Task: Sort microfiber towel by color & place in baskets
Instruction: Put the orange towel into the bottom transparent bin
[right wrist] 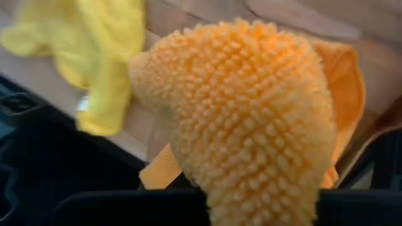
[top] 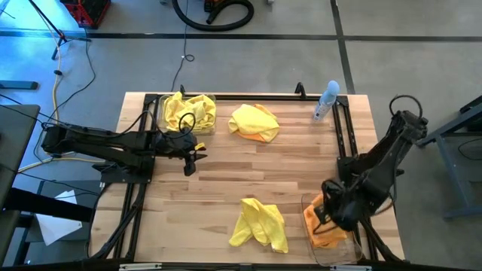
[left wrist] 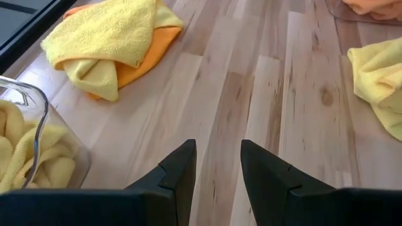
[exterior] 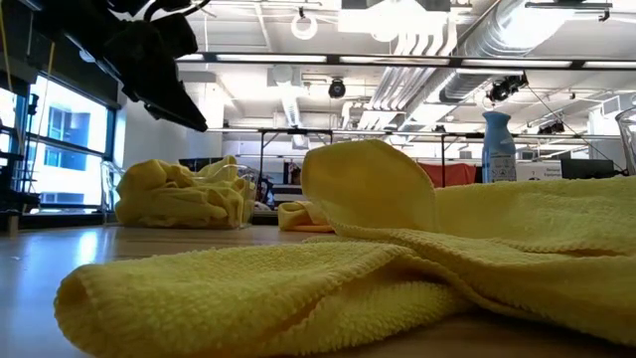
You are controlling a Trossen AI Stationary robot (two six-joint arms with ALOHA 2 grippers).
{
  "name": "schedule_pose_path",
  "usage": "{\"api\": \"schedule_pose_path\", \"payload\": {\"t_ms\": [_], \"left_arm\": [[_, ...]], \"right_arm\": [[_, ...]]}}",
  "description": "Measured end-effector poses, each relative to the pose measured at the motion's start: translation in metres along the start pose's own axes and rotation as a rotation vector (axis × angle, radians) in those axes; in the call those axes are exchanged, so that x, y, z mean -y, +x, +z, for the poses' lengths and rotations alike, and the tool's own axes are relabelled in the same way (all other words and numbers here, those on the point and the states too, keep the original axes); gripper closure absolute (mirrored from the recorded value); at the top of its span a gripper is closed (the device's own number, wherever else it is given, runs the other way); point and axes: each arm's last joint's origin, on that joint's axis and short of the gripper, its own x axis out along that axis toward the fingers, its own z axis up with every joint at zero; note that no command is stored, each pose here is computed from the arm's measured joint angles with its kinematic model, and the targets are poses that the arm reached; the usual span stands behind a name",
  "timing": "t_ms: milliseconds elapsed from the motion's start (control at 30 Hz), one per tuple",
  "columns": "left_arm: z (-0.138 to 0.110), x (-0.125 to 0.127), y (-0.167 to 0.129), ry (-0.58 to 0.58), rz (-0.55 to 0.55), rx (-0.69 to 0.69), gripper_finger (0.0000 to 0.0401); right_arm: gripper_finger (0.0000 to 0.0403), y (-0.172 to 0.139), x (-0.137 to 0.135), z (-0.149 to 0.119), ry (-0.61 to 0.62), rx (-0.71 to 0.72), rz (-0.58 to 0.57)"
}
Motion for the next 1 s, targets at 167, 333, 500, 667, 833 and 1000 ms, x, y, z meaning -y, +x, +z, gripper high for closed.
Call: {"api": "schedule_pose_path", "payload": {"t_ms": [167,333,500,667,833,1000], "left_arm": [[-0.001,0.000,0.000,-0.001,0.001,-0.008,0.0288],[-0.002,0.000,0.000,-0.011,0.004,-0.023,0.0288],[-0.004,-0.001,0.000,-0.009,0.006,-0.038,0.0288],[-0.006,-0.001,0.000,-0.007,0.010,-0.061,0.0288],[-0.007,-0.001,0.000,-0.006,0.011,-0.068,0.0288],[-0.007,-0.001,0.000,-0.006,0.012,-0.070,0.0288]], "right_arm": [[0.0402,0.025,-0.004,-0.012,0.045,0.027,-0.084],[0.0402,0.062,0.002,-0.012,0.107,0.015,-0.066],[0.0402,0.097,0.022,-0.009,0.190,-0.029,-0.071],[0.0402,0.119,0.039,-0.004,0.277,-0.039,-0.068],[0.0401,0.122,0.044,0.002,0.300,-0.019,-0.104],[0.0400,0.123,0.045,0.013,0.331,0.043,-0.125]]}}
